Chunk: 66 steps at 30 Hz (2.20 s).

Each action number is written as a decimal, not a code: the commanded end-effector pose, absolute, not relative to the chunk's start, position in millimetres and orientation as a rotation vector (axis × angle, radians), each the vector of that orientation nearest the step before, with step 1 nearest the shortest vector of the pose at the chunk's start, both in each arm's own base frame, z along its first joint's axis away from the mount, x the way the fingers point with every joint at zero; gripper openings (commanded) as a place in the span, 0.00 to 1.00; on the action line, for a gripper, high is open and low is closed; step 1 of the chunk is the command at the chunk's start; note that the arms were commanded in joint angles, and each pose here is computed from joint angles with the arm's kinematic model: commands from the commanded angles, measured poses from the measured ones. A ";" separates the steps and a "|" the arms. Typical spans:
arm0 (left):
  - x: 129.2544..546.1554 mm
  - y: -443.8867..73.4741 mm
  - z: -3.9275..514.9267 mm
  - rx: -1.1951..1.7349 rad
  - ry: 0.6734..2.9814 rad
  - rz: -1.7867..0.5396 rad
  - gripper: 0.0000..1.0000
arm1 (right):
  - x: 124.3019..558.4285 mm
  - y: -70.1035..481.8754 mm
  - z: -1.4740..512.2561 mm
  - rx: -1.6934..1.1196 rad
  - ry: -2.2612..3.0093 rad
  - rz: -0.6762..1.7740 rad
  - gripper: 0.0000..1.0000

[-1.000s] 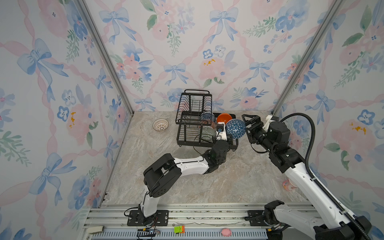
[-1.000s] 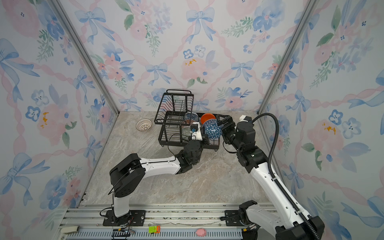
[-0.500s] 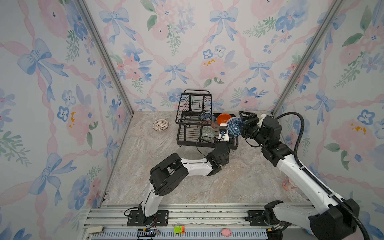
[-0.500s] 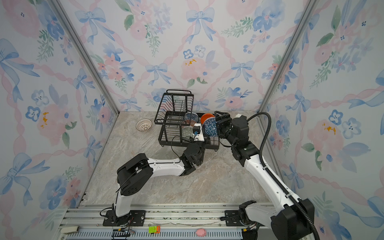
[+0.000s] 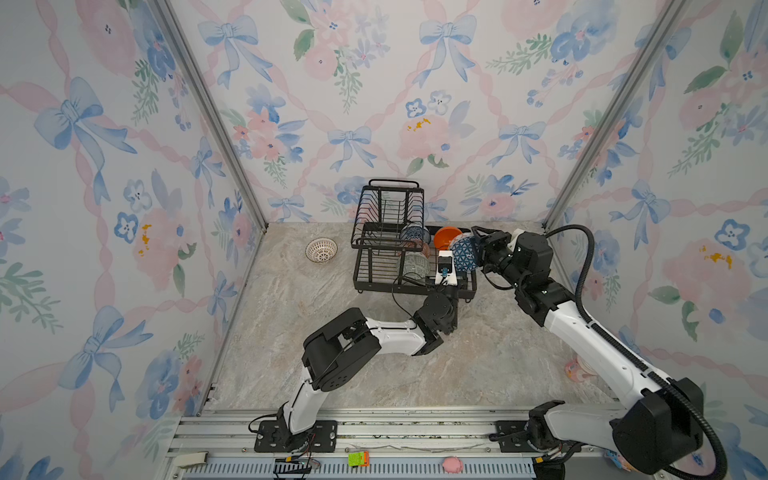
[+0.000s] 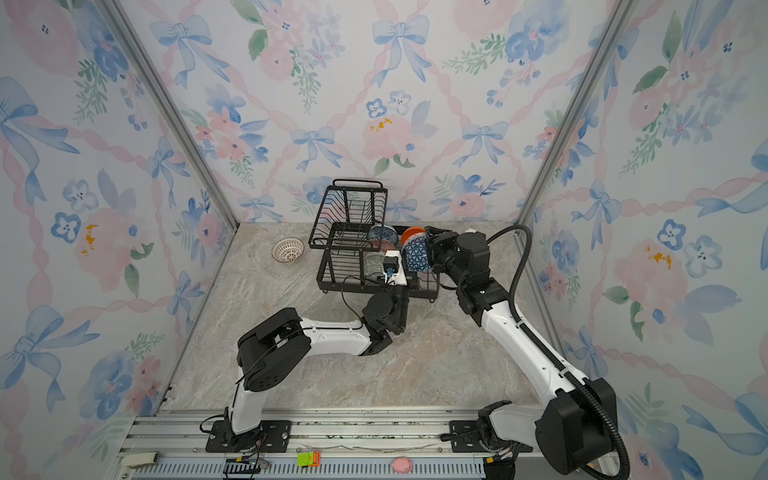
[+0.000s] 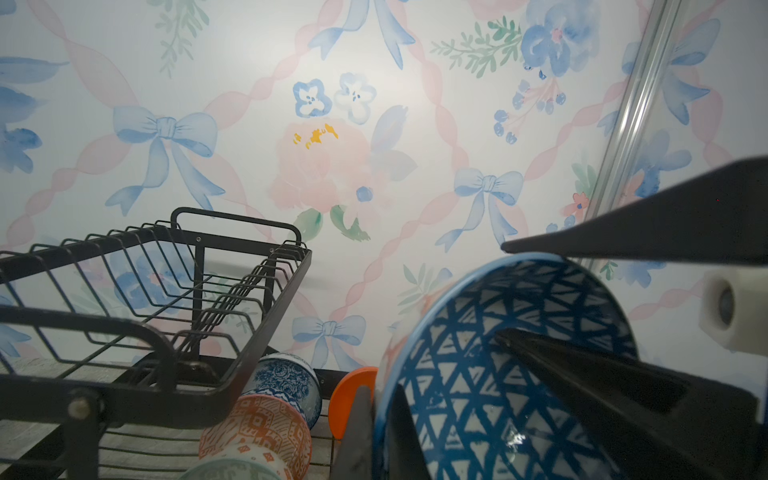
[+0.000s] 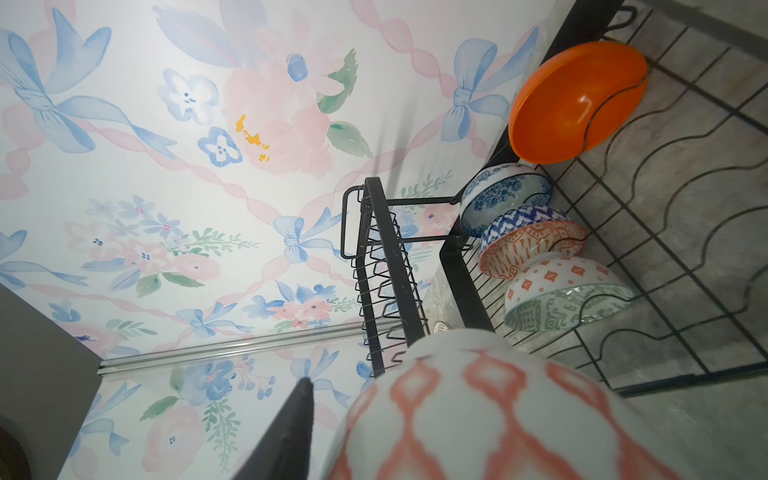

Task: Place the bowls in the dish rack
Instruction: 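Pull the blue bowl from the left gripper with the right gripper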

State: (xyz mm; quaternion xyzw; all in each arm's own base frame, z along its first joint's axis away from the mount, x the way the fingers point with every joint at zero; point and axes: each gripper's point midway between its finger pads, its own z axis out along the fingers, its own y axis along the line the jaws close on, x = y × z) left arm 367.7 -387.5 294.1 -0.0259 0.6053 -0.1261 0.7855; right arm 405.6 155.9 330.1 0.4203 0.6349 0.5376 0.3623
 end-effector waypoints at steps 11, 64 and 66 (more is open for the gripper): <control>360.5 -377.7 307.3 -0.105 1.264 -0.267 0.07 | 405.1 144.3 365.8 1.015 1.545 1.375 0.06; 345.0 -343.8 272.2 0.357 1.868 -0.446 0.98 | 438.8 128.1 323.4 0.773 1.654 1.016 0.00; 344.0 -344.8 266.3 0.381 1.885 -0.436 0.98 | 446.1 134.3 315.8 0.770 1.654 1.037 0.00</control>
